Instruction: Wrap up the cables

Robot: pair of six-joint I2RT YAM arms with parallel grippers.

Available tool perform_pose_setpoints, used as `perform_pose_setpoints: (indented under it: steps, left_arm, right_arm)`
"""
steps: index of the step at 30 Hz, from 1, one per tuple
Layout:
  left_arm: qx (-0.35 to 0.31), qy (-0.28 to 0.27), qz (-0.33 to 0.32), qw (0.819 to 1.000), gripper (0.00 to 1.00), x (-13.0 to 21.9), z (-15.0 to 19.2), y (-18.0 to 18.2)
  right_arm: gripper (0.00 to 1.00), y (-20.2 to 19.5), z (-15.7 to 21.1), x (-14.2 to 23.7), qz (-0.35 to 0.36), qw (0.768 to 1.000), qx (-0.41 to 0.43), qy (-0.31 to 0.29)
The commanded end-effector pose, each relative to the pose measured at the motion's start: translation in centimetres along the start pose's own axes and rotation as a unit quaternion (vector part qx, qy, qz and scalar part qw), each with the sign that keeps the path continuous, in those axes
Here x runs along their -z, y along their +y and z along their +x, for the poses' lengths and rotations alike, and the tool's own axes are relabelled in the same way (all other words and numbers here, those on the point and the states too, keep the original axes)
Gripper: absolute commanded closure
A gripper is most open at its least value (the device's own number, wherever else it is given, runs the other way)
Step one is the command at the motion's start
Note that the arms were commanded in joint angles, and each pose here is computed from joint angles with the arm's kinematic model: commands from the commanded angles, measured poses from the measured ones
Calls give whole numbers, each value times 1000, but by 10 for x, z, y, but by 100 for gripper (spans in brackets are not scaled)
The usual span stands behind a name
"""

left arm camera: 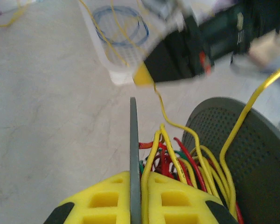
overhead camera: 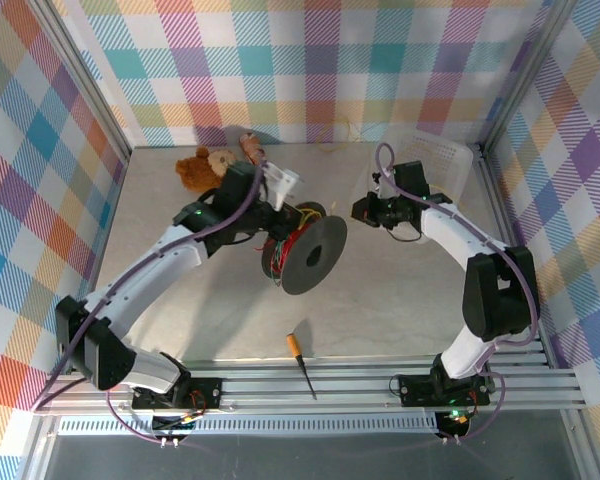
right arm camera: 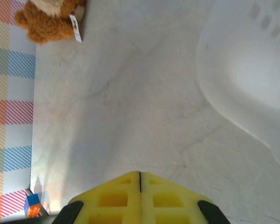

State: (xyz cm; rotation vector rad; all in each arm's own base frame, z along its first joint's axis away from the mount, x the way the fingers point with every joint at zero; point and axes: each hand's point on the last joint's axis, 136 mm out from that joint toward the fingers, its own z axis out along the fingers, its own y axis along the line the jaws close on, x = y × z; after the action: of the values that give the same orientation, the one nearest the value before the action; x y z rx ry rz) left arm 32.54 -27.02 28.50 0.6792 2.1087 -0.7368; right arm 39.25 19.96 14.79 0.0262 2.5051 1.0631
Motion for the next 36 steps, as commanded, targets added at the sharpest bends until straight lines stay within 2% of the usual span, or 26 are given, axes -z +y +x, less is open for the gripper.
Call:
perform_pose_setpoints:
  steps: [1,5,9,13,16,21,27,31,36]
  left_arm:
    - [95,-163,119,975,100,57,-80,-18]
    - [226,-232,154,934,100,73,-108,18]
    - [340,-274,185,880,100,69,-120,54]
    - [417,-298,214,832,100,62,-123,77]
    - [458,-305,203,810,100,52,-118,96]
    - [504,-324,147,787,100,41,-100,125]
    - [543,-339,94,763,100,35,-77,148]
    - [545,-338,63,765,100,33,-67,150]
    - [547,-338,47,764,100,30,-61,147]
  right_arm:
    - [100,-2,-9,2,-11,997,54,-49]
    - [100,16,2,6,-53,992,84,-80]
    - [100,38,16,2,-79,984,125,-102]
    - [100,48,28,-4,-83,975,155,-133]
    - [100,56,38,-2,-97,967,170,-161]
    - [100,74,49,5,-112,949,204,-214]
    - [100,86,60,9,-137,935,213,-247]
    - [100,106,67,14,-176,923,234,-249]
    - [100,127,82,-1,-203,918,259,-223]
